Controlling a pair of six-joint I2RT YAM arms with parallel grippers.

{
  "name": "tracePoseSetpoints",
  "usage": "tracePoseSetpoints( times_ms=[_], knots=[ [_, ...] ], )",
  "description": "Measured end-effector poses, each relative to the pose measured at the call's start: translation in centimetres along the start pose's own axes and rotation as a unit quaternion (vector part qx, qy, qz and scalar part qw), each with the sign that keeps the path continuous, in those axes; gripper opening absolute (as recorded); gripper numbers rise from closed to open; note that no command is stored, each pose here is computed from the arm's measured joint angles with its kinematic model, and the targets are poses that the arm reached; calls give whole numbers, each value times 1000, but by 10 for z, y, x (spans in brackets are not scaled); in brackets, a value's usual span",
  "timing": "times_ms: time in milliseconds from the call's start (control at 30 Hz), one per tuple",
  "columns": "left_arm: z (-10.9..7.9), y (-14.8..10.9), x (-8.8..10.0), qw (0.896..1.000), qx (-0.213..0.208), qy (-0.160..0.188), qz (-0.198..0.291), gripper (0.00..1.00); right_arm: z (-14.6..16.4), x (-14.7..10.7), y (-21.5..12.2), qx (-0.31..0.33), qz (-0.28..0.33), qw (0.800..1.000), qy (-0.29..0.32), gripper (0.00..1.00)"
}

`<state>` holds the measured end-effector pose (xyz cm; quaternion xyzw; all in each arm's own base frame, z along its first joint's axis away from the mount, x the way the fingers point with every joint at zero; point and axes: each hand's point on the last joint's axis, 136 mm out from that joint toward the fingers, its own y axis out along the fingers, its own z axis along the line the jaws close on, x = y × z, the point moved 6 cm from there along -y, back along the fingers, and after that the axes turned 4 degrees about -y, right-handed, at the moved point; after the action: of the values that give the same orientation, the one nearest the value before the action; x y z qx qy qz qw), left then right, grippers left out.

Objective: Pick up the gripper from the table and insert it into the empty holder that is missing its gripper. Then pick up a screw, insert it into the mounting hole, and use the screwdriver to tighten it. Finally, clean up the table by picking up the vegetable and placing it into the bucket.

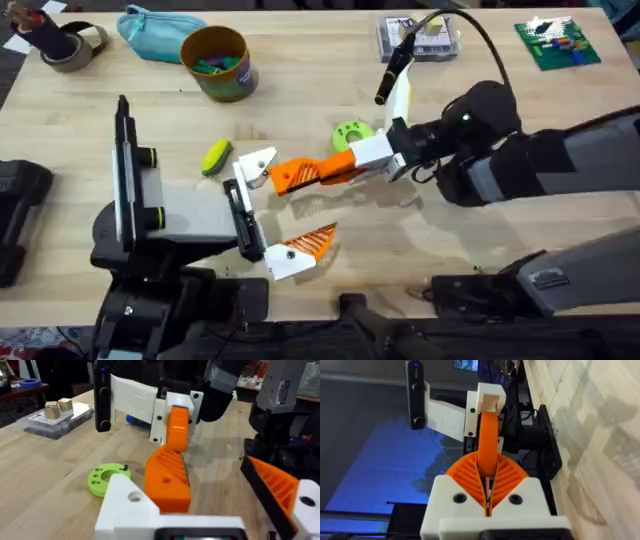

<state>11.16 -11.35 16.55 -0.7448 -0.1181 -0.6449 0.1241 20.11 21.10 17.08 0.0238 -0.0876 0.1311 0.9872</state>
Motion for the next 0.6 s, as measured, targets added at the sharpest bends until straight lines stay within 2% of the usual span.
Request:
tracePoseSetpoints(
  times_ms=[600],
  knots=[
    [0, 0, 0, 1000, 2, 0, 0, 986, 0, 0, 0, 0, 0, 1000, -14, 23]
  ],
)
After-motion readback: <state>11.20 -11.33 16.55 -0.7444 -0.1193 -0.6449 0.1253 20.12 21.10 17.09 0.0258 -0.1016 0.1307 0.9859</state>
